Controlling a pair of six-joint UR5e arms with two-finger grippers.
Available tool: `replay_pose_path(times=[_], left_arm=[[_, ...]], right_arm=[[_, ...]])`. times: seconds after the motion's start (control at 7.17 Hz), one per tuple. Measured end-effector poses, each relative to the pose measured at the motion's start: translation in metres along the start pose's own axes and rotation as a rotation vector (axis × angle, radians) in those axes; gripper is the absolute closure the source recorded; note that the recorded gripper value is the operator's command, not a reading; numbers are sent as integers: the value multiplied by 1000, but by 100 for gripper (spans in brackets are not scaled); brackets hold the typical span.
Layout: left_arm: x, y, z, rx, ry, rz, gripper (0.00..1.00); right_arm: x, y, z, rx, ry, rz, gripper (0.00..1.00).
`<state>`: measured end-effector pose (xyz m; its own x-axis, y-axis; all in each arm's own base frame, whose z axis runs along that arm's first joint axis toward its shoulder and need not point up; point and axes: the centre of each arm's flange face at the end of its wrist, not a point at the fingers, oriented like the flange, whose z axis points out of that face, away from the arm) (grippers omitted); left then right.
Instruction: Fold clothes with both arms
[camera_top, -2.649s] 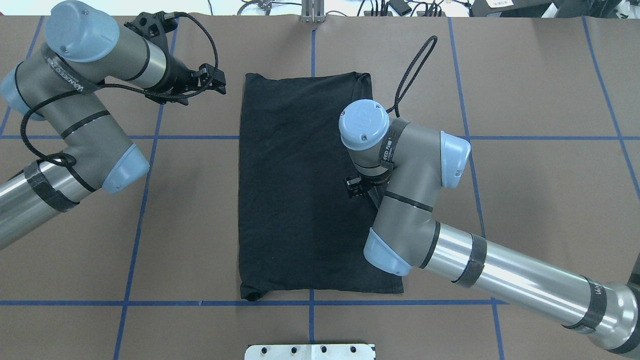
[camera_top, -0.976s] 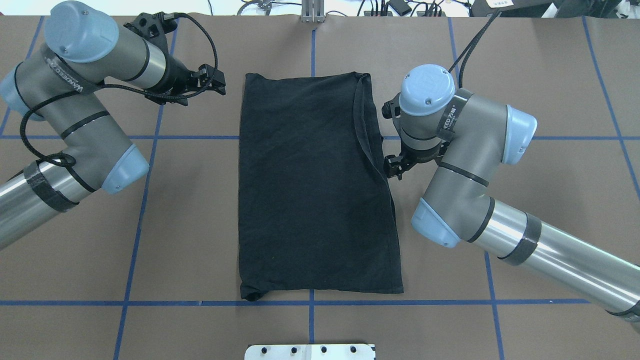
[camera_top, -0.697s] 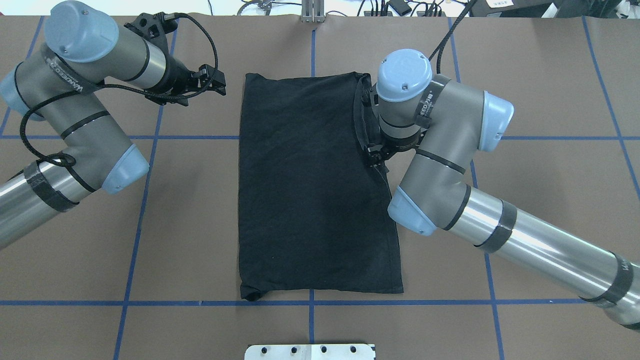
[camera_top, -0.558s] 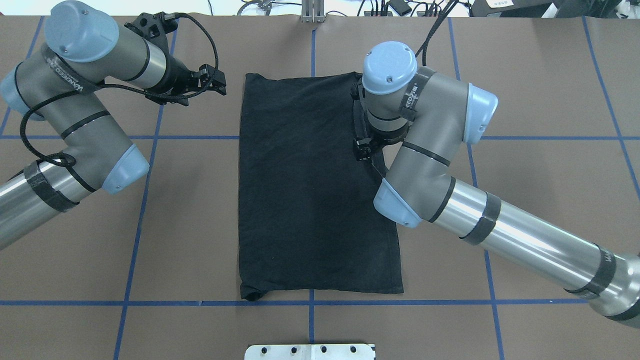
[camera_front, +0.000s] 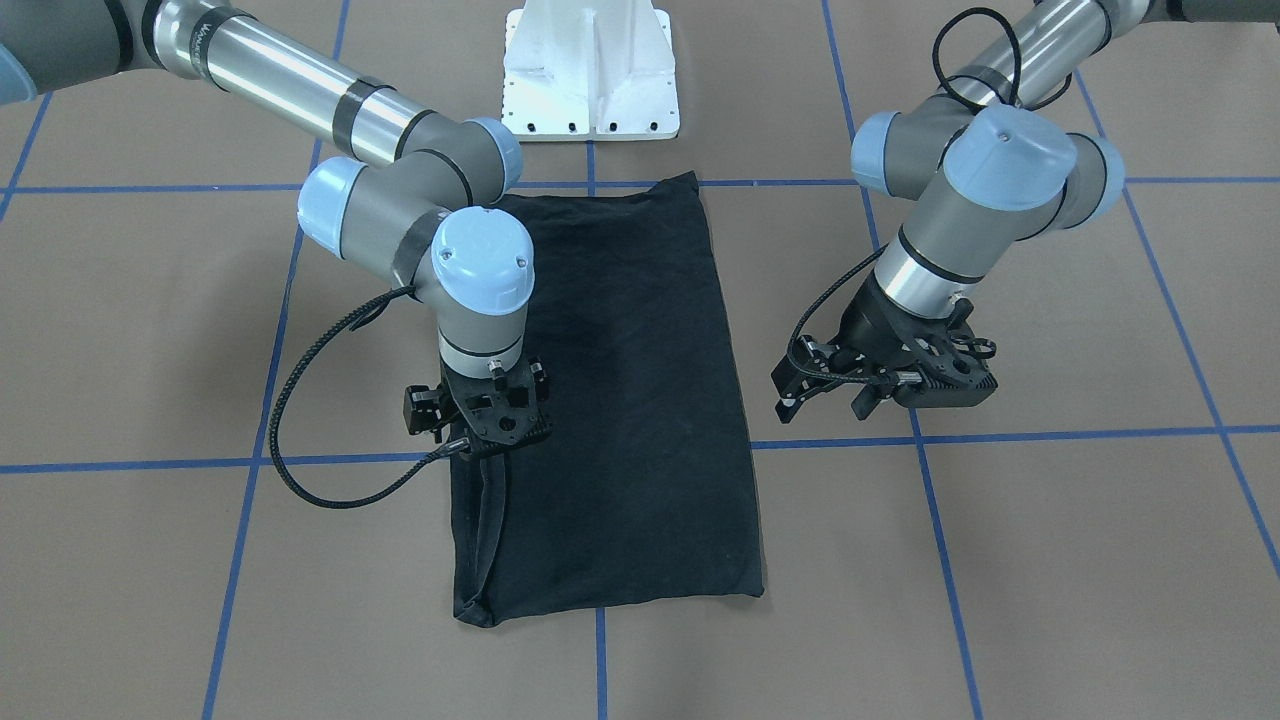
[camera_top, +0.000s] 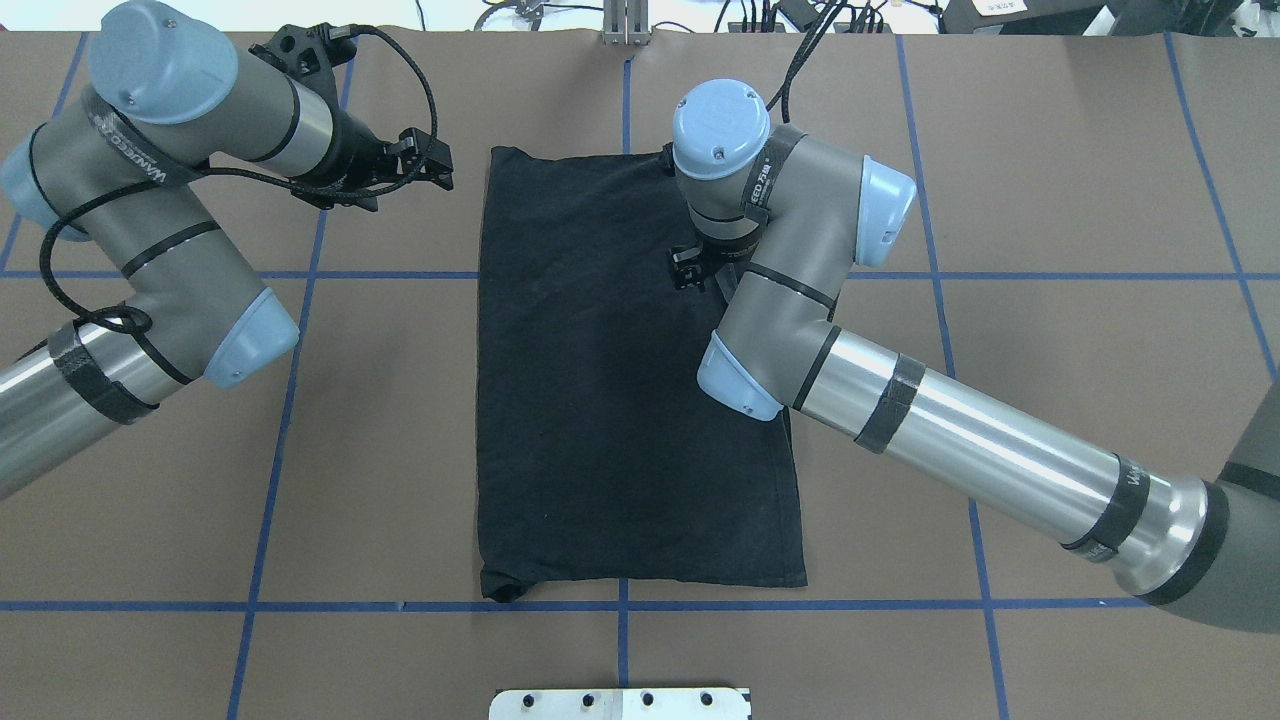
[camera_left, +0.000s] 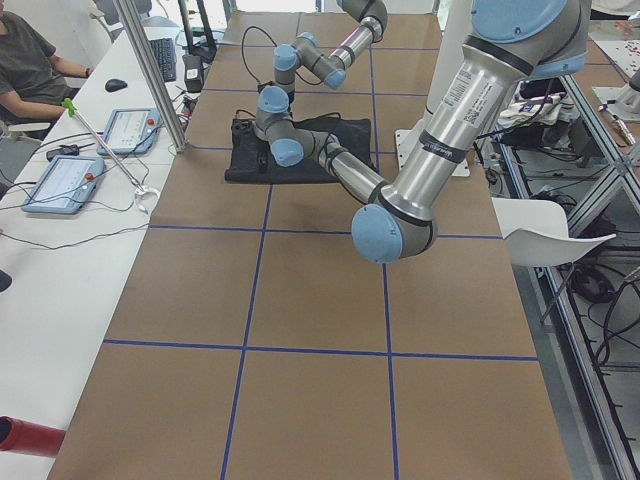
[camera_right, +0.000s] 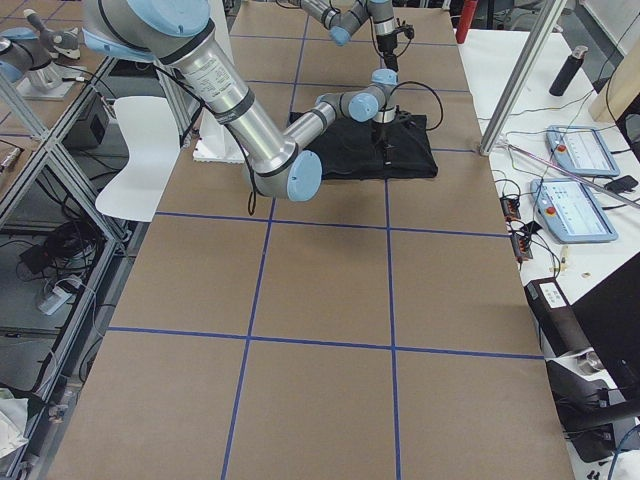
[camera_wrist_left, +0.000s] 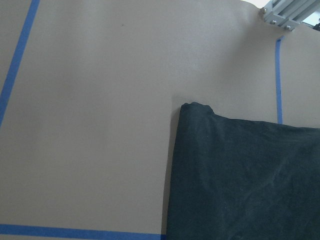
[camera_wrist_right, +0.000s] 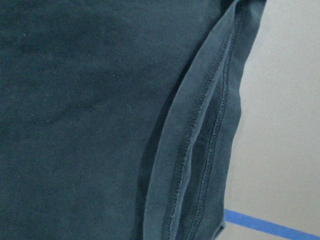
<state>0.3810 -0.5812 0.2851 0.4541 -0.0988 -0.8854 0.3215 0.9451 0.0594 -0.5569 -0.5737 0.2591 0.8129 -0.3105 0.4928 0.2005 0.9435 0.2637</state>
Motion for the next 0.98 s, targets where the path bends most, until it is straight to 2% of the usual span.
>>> replay_pose_path(times=[0.42, 0.98], left_arm=[[-2, 0, 0, -1, -1, -1, 0], [0, 0, -1, 0, 1, 1, 0]], right_arm=[[5, 0, 22, -26, 33, -3, 0], [26, -6, 25, -31, 54, -23, 0]])
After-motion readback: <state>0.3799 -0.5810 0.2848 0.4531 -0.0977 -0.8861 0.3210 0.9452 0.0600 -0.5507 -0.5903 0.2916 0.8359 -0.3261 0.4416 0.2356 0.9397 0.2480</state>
